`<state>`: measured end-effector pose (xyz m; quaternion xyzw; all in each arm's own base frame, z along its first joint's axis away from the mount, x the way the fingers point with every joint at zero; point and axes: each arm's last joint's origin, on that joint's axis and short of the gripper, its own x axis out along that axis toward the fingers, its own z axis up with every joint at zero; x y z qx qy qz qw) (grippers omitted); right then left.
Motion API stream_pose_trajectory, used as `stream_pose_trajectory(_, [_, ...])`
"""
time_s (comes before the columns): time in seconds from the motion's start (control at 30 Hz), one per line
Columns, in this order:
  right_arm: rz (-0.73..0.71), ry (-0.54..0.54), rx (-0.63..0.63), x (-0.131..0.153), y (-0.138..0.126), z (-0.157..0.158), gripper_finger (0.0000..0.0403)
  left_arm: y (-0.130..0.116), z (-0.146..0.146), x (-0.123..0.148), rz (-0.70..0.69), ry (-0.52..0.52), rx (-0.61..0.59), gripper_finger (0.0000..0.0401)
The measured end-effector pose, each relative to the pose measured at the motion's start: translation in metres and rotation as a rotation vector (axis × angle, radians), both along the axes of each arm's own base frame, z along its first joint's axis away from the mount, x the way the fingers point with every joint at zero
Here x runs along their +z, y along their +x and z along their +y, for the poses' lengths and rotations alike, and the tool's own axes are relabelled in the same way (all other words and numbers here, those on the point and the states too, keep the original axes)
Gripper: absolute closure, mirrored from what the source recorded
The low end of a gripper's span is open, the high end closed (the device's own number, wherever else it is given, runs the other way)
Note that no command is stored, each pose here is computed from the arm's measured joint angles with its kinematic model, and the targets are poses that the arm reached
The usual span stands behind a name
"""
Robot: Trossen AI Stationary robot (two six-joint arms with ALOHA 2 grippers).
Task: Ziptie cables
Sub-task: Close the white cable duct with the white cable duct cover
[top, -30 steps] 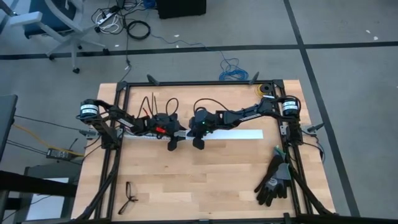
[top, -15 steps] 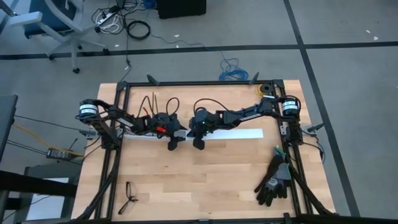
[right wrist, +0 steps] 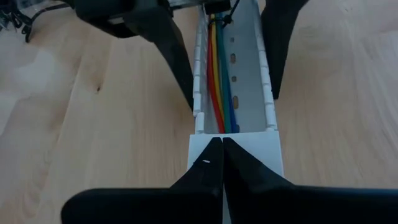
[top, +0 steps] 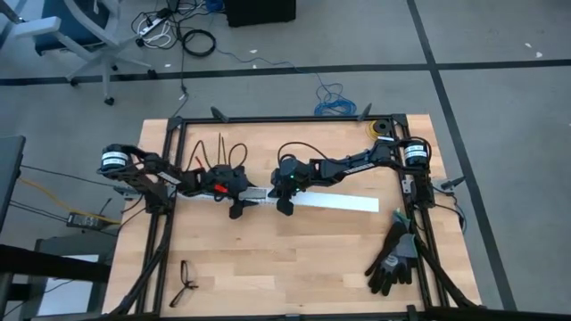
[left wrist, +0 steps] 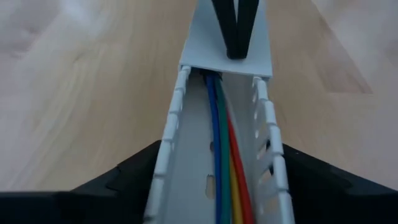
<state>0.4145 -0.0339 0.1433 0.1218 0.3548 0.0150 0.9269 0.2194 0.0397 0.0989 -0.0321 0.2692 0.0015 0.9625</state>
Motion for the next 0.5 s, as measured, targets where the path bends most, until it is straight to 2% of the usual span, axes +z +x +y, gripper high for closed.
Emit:
stream_pose_trajectory(0.27, [0.0, 0.008, -0.007, 0.0, 0.0, -0.0001, 0.0403, -0.0109, -0.0015, -0.0034, -0.024, 0.021, 0.024, 0.0119])
stream_pose_trajectory(0.5, [-0.032, 0.011, 0.002, 0.0001, 0.0023, -0.0004, 0.0403, -0.0107, -0.0012, -0.0029, -0.029, 0.032, 0.024, 0.0179])
